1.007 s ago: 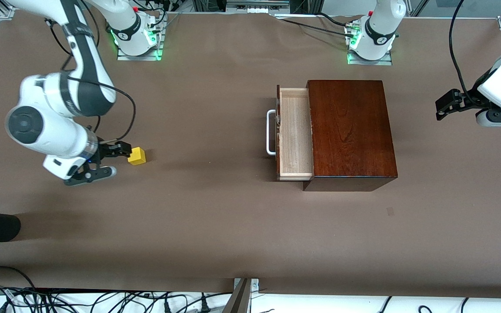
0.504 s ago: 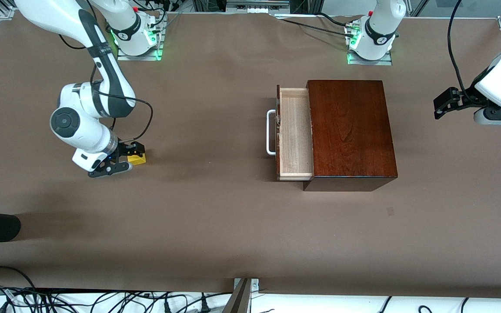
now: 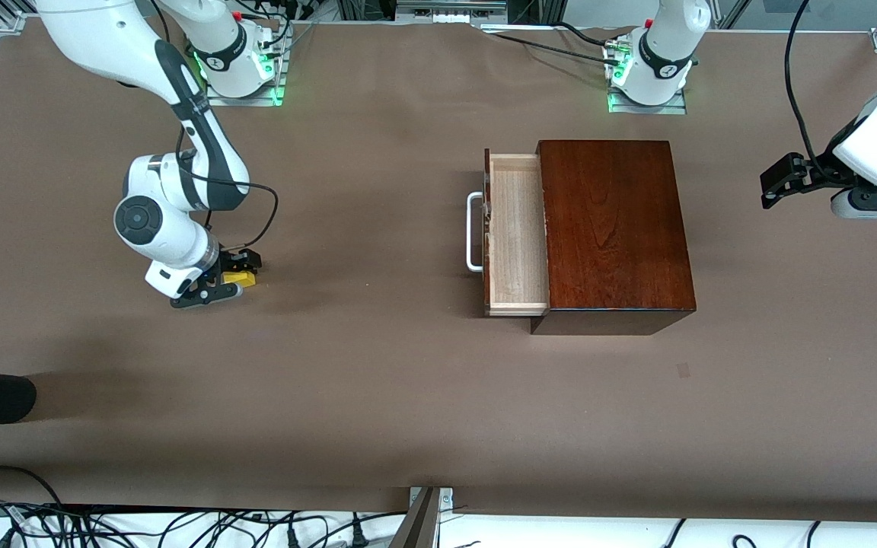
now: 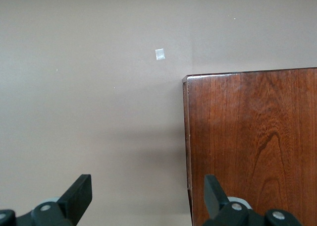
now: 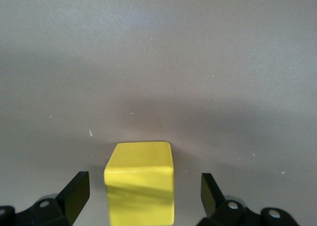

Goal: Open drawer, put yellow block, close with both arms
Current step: 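Lower the right gripper over the yellow cube and grasp it, then carry the yellow cube with the right gripper over the open drawer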

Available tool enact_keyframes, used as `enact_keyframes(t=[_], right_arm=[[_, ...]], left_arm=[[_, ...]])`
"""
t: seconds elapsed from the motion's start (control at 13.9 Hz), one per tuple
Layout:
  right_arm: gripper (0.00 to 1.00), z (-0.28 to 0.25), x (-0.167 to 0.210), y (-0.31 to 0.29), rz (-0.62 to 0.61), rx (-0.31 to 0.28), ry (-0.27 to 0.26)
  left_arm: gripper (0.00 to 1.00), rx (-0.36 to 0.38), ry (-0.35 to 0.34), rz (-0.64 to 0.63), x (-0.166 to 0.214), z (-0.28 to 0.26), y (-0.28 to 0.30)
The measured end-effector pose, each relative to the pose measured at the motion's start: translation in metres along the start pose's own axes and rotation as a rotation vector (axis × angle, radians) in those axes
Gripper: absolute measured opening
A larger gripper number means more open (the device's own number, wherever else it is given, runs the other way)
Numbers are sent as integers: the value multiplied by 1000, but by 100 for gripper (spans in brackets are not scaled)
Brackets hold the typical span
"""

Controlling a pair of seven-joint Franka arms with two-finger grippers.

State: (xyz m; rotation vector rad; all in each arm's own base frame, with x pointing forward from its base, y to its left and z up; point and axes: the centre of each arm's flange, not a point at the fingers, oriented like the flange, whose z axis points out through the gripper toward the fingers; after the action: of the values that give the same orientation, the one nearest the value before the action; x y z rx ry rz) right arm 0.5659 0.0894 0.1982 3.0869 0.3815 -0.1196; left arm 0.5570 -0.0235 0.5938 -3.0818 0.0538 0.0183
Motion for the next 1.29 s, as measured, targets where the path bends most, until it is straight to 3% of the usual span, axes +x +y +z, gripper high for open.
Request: enact_keyframes(t=[0.14, 0.22, 0.36, 0.5, 0.72, 0.86, 1.29], right_arm=[[89, 11, 0, 0, 0, -3, -6], [81, 15, -1, 0, 0, -3, -8], [55, 14, 1, 0, -1, -4, -3], [56, 4, 7, 0, -3, -3, 5], [56, -35, 20, -18, -33, 18, -24], [56, -72, 28, -51, -87, 41, -29], [56, -164, 46, -184, -258, 92, 29]], left_arm=[[100, 0, -1, -1, 0, 0, -1], [100, 0, -2, -2, 0, 0, -1], [100, 0, -3, -4, 0, 0, -2], [100, 0, -3, -5, 0, 0, -3], [100, 0, -3, -5, 0, 0, -3], [100, 0, -3, -5, 0, 0, -3], [100, 0, -3, -5, 0, 0, -3]])
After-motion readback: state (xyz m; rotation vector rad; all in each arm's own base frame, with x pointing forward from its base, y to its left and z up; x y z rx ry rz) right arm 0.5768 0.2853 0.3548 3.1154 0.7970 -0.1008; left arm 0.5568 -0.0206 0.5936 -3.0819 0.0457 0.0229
